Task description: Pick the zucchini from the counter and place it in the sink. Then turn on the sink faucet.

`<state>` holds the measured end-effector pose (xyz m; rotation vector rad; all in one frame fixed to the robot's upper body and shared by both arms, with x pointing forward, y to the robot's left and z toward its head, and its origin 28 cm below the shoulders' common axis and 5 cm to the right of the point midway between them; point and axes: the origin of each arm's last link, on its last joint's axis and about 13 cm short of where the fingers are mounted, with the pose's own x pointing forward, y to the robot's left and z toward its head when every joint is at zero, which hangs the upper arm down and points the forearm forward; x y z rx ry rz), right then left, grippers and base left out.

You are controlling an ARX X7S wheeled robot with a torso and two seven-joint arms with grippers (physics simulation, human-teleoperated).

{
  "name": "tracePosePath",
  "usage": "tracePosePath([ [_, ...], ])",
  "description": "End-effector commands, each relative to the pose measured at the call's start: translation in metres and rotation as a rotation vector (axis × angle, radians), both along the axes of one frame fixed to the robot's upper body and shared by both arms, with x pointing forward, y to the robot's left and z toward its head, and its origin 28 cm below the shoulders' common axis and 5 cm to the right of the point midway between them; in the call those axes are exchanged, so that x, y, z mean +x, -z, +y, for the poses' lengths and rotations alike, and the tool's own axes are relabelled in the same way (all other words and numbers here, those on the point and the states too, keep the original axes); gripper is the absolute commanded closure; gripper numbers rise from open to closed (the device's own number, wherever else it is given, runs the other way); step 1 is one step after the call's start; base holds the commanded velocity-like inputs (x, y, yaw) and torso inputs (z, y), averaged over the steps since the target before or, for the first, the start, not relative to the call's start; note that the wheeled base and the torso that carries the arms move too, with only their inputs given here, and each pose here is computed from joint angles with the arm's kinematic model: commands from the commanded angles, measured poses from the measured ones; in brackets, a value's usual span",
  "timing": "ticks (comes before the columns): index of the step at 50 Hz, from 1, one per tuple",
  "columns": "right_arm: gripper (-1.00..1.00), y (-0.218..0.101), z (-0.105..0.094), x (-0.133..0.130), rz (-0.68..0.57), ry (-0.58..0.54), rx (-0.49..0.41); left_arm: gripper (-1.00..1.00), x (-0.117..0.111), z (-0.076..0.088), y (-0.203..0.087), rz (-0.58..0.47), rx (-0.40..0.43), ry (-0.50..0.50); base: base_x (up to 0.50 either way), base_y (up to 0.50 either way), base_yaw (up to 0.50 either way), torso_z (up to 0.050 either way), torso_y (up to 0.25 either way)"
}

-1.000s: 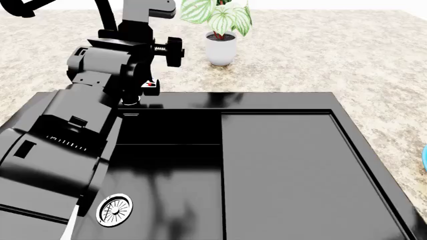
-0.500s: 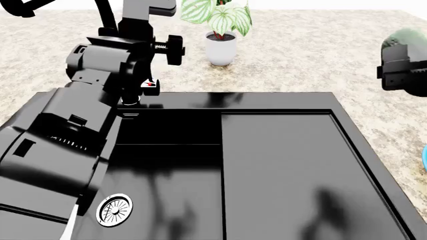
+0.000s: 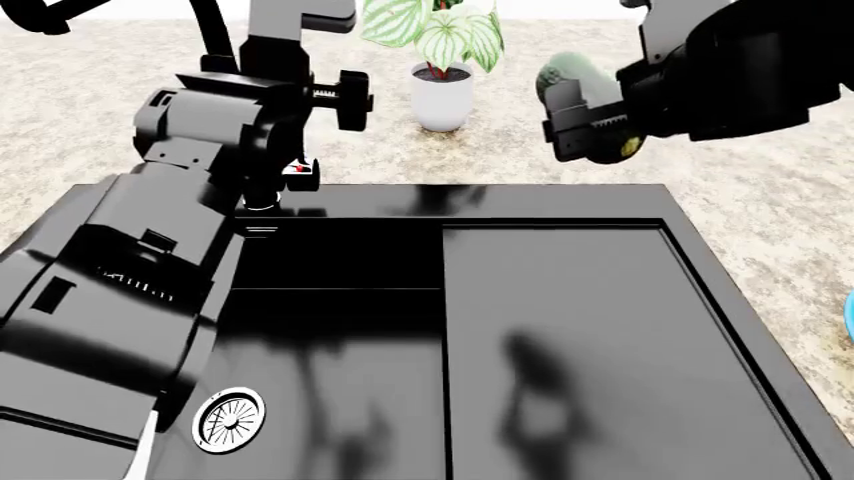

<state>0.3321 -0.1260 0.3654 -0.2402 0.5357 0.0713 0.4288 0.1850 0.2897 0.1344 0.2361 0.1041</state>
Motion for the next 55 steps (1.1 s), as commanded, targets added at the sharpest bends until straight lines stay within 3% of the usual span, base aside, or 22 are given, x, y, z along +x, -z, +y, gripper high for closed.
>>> tracePosePath([
  [1,1.0,0.002,0.024,0.004,-0.018,-0.162,0.038,-1.0,0.0,-0.001,0.001,0.002,0.001,0.005,0.0,0.0,0.0,0.0,0.0],
  [11,1.0,0.009,0.042,-0.006,0.004,-0.299,0.034,-1.0,0.0,-0.001,0.001,0.004,0.0,0.004,0.0,0.0,0.0,0.0,0.001],
  [34,1.0,0.039,0.092,-0.05,0.074,-0.584,-0.153,-1.0,0.0,-0.001,0.001,0.001,-0.004,0.003,0.0,0.0,0.0,0.0,0.0],
  [55,1.0,0.083,0.152,-0.033,0.123,-0.799,-0.167,-1.0,0.0,0.002,0.002,0.007,0.002,-0.001,0.0,0.0,0.0,0.001,0.0],
])
